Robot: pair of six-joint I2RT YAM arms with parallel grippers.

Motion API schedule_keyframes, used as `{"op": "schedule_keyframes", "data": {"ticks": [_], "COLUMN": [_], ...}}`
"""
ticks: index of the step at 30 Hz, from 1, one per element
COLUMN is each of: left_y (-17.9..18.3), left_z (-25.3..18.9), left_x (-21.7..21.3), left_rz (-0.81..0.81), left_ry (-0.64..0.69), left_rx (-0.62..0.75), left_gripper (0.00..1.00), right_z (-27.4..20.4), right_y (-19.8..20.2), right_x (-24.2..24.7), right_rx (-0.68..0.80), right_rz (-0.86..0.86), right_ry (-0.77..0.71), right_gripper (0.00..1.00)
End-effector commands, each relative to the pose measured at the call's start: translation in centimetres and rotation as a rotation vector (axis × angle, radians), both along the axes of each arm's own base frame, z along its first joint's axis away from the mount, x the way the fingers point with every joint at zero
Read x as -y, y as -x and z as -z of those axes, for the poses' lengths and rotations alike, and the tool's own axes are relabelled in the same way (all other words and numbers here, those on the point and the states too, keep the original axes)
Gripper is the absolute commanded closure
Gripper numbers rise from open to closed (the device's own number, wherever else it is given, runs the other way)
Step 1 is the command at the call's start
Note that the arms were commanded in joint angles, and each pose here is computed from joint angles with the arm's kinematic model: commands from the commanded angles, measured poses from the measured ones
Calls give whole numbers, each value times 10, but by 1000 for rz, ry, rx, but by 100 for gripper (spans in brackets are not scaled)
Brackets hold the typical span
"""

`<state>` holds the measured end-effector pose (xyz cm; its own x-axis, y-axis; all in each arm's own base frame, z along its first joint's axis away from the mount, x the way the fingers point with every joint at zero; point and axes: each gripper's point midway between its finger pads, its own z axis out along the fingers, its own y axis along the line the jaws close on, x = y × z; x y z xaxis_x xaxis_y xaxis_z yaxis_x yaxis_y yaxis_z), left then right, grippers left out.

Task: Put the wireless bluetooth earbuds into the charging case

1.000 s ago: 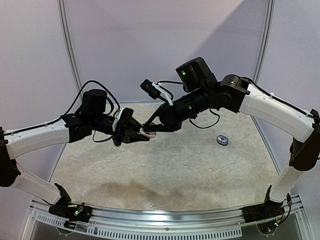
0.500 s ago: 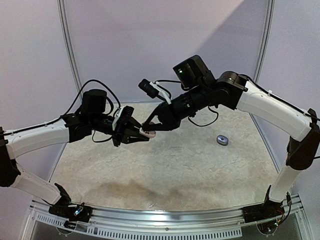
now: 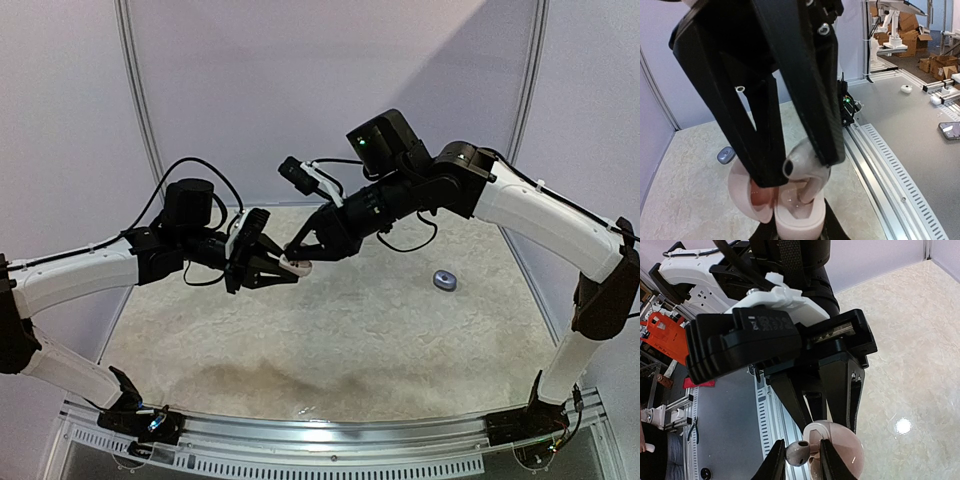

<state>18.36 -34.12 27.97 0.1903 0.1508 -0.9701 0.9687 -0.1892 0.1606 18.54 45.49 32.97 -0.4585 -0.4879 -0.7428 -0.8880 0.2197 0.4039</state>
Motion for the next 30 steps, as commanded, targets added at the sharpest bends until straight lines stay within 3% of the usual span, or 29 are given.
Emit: {"op": "schedule_keyframes", "data": {"ticks": [1, 30], "left_y": [21, 23], "left_z": [-30, -32], "left_x": [-2, -1], "left_rz": [111, 136], "left_ry": [96, 103], "left_rx": [59, 39], "left_gripper": [100, 100], "right_z": [54, 43], "right_y": [-32, -48], "right_x": [21, 18], "right_rx": [-19, 12], "right_rz": [128, 170], "right_ry": [197, 188], "right_gripper": [75, 70]}}
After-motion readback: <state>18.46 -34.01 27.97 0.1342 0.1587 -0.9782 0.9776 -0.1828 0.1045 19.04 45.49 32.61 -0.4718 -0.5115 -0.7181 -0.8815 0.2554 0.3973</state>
